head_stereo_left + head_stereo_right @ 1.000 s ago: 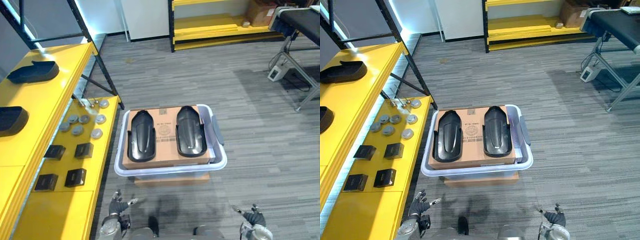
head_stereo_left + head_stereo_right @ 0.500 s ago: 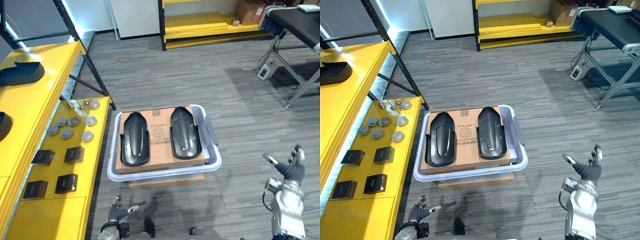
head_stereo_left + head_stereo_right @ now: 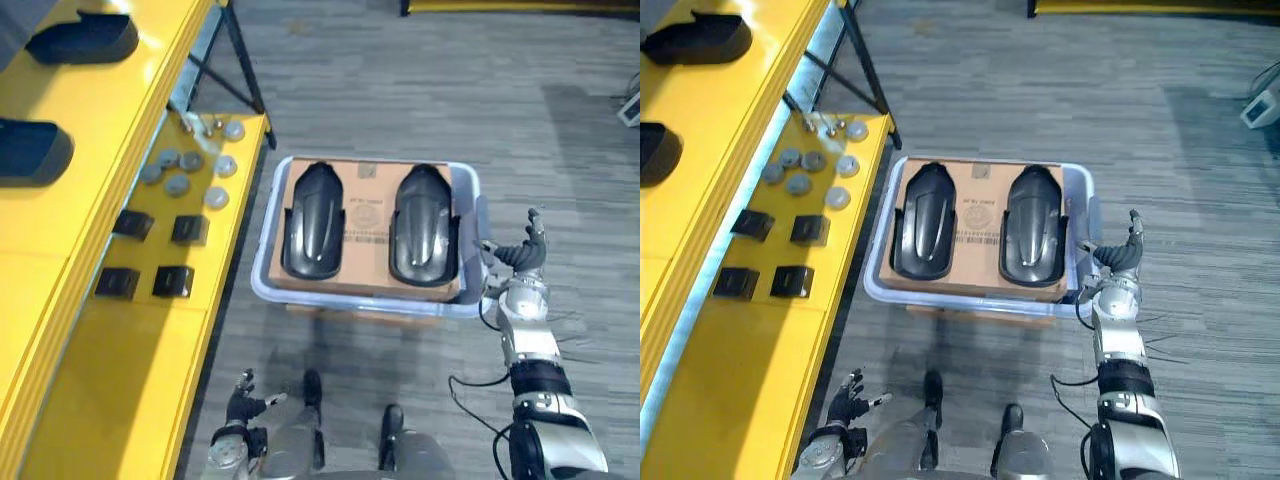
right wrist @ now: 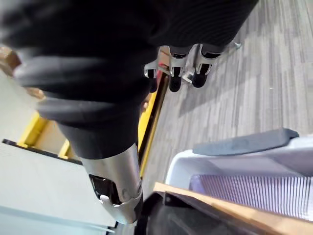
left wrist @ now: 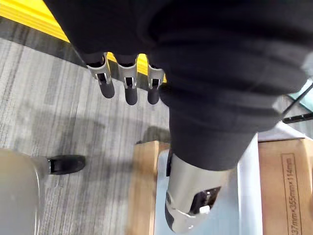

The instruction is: Walk over and take plastic housings, then place them on the shelf

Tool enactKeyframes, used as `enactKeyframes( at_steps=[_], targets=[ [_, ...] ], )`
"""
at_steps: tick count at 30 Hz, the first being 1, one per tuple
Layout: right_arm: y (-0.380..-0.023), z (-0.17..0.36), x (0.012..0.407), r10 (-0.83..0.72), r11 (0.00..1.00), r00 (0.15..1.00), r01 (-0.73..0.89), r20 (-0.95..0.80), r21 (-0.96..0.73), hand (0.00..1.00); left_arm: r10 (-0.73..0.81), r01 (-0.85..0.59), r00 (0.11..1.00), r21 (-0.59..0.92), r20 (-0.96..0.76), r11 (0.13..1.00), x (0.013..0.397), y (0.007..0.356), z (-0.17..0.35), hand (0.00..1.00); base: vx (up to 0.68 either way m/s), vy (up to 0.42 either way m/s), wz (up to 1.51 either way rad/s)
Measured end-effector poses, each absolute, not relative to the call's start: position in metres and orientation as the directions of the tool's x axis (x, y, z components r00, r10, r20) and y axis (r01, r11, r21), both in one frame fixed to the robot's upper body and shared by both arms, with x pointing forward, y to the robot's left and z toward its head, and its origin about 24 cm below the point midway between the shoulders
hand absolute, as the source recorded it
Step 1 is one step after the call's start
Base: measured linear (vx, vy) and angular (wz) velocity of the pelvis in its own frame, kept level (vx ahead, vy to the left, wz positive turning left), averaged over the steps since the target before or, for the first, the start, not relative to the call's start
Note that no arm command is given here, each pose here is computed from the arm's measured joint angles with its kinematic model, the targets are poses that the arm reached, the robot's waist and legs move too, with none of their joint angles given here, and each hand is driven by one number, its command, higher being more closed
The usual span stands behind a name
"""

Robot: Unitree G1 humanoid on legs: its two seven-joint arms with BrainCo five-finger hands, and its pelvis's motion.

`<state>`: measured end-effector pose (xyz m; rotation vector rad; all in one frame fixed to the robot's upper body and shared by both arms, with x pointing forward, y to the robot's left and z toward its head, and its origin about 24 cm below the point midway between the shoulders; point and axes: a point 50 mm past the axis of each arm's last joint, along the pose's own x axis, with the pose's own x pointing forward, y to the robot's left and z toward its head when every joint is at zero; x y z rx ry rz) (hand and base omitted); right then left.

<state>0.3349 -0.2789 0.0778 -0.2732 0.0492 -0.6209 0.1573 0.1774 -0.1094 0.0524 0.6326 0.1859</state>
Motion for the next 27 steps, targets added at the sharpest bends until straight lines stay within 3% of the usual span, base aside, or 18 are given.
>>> enactKeyframes(
  at_steps=[7,8,13,27],
  targets=[
    [-0.281,0.071,0.353,-0.624,0.771,0.773,0.586,-0.113,-0.250,0.00,0.180,-0.159,0.820,0.086,-0.543,0.984,0.176,0.168,-0.101,0.00,-0.01,-0.018,0.13],
    [-0.281,0.069,0.354,-0.631,0.769,0.763,0.593,-0.138,-0.237,1.00,0.180,-0.157,0.827,0.089,-0.532,0.984,0.181,0.166,-0.099,0.00,-0.01,-0.029,0.17],
    [-0.281,0.068,0.357,-0.628,0.776,0.757,0.594,-0.180,-0.211,1.00,0.159,-0.137,0.842,0.081,-0.516,0.987,0.187,0.160,-0.096,0.00,-0.02,-0.016,0.05],
    [-0.290,0.087,0.359,-0.637,0.763,0.765,0.609,-0.095,-0.218,1.00,0.149,-0.135,0.865,0.065,-0.480,0.989,0.200,0.158,-0.089,0.00,-0.03,-0.010,-0.03]
  ],
)
